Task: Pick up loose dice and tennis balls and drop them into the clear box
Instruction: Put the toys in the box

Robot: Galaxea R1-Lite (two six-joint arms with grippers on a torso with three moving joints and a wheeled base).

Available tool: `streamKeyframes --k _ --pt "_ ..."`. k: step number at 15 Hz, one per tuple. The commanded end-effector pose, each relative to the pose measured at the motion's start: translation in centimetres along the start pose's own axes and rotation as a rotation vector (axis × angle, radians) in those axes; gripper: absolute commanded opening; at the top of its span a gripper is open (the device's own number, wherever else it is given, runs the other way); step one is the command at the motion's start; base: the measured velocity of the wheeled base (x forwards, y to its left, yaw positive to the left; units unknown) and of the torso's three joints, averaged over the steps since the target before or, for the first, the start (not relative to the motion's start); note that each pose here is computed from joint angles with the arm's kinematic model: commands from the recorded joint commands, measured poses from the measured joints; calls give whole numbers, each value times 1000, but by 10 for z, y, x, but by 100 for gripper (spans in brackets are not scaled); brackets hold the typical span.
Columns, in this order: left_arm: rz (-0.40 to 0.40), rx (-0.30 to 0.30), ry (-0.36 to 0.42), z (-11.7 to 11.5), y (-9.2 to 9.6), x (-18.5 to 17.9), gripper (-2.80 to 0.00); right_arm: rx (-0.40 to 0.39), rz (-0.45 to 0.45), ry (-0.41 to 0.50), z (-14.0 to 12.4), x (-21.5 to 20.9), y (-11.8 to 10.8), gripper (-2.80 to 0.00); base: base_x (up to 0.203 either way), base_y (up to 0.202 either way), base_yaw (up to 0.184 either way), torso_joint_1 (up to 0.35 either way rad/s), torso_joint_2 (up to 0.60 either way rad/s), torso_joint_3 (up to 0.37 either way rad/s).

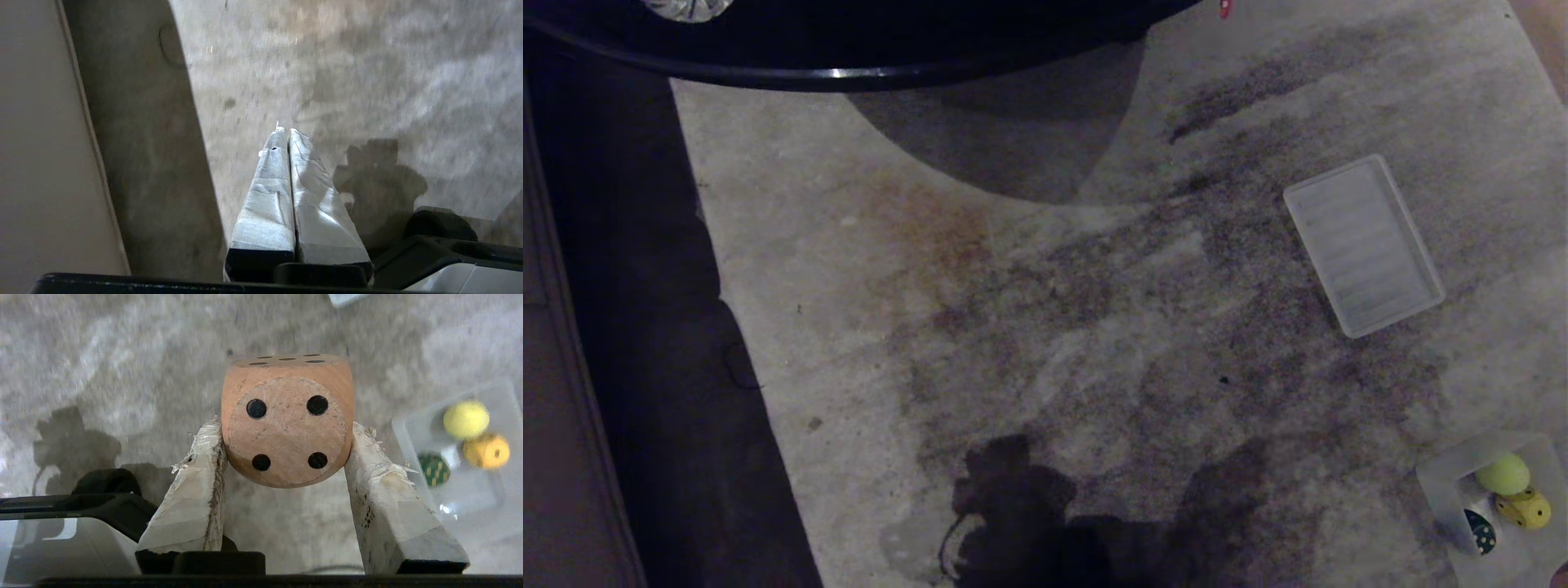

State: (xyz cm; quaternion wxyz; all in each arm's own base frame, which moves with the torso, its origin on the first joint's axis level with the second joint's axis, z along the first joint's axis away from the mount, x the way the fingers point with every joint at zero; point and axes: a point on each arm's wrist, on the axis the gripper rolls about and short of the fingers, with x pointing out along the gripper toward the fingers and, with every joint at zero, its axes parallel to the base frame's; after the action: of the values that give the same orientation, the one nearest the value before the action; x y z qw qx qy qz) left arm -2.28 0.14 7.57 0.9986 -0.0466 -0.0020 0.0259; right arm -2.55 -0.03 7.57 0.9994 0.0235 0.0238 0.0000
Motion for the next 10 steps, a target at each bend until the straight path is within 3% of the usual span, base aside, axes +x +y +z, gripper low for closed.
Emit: streamKeyframes --k 1,8,10 --pt "2 -2 1 0 0 0 -280 0 0 3 0 0 0 -280 -145 0 -3 2 0 2" --pt "-1 3 3 0 0 0 -280 -3 0 3 0 0 0 -280 -13 0 0 0 0 1" --pt "1 3 3 0 0 0 -280 0 -1 3 0 0 0 -280 -5 0 -89 2 2 3"
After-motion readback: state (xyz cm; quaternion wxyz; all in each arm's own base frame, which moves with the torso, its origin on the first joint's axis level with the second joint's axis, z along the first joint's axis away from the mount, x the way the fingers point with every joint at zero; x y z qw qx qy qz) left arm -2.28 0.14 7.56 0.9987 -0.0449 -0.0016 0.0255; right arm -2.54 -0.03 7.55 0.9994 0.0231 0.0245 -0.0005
